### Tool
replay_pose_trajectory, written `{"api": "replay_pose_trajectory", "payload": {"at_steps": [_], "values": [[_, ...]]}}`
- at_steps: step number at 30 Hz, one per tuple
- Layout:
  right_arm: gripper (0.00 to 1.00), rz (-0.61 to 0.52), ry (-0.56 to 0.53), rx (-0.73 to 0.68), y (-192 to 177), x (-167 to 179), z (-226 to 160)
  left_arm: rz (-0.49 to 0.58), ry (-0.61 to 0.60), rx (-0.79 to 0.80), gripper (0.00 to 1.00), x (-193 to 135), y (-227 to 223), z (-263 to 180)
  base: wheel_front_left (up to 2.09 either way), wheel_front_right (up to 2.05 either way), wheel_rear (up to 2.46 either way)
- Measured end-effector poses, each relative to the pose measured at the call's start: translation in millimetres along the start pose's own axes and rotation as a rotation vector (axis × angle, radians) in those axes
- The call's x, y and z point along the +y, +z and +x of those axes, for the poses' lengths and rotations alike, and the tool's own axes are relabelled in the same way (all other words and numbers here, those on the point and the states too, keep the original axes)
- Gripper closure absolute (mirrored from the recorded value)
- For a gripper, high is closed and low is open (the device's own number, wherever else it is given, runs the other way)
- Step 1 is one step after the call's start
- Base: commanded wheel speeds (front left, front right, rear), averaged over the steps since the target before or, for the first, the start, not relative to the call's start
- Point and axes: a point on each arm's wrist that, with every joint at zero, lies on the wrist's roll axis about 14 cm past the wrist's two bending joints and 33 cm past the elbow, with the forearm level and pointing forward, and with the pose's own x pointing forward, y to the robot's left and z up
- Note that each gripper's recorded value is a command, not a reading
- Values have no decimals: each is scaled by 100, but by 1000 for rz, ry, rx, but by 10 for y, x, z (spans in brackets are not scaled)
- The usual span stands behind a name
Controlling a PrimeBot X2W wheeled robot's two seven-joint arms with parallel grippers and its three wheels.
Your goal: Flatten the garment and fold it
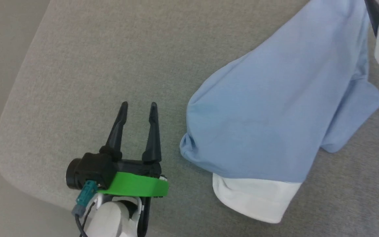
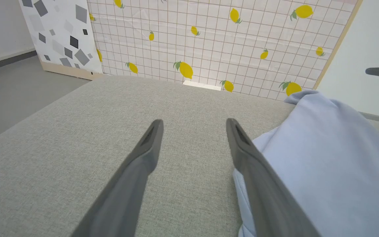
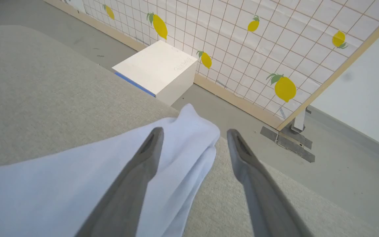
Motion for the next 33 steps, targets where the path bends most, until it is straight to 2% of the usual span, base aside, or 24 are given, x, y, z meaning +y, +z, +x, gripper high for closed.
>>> {"api": "replay_pose_trajectory", "payload": {"at_steps": [3,6,12,23,24,25,30,33], "values": [[0,31,-29,40,-182,-128,-322,-7,-4,-16,0,-11,51,-24,0,0,0],[0,69,-52,153,-574,-195,-689,-19,-17,-28,0,-52,89,-46,0,0,0],[0,107,-13,364,-1225,-5,-1206,-39,-52,-35,0,-164,96,-21,0,0,0],[0,62,124,437,-1496,412,-1091,-28,-47,3,0,-153,-38,20,0,0,0],[41,59,128,442,-1509,420,-1066,-27,-44,6,0,-143,-48,15,0,0,0],[100,55,130,446,-1517,422,-1045,-25,-41,9,0,-135,-54,11,0,0,0],[100,75,104,414,-1441,378,-1017,-24,-33,2,0,-117,-25,-6,0,0,0],[100,121,44,353,-1310,230,-1096,-27,-28,-18,0,-97,45,-21,0,0,0]]}}
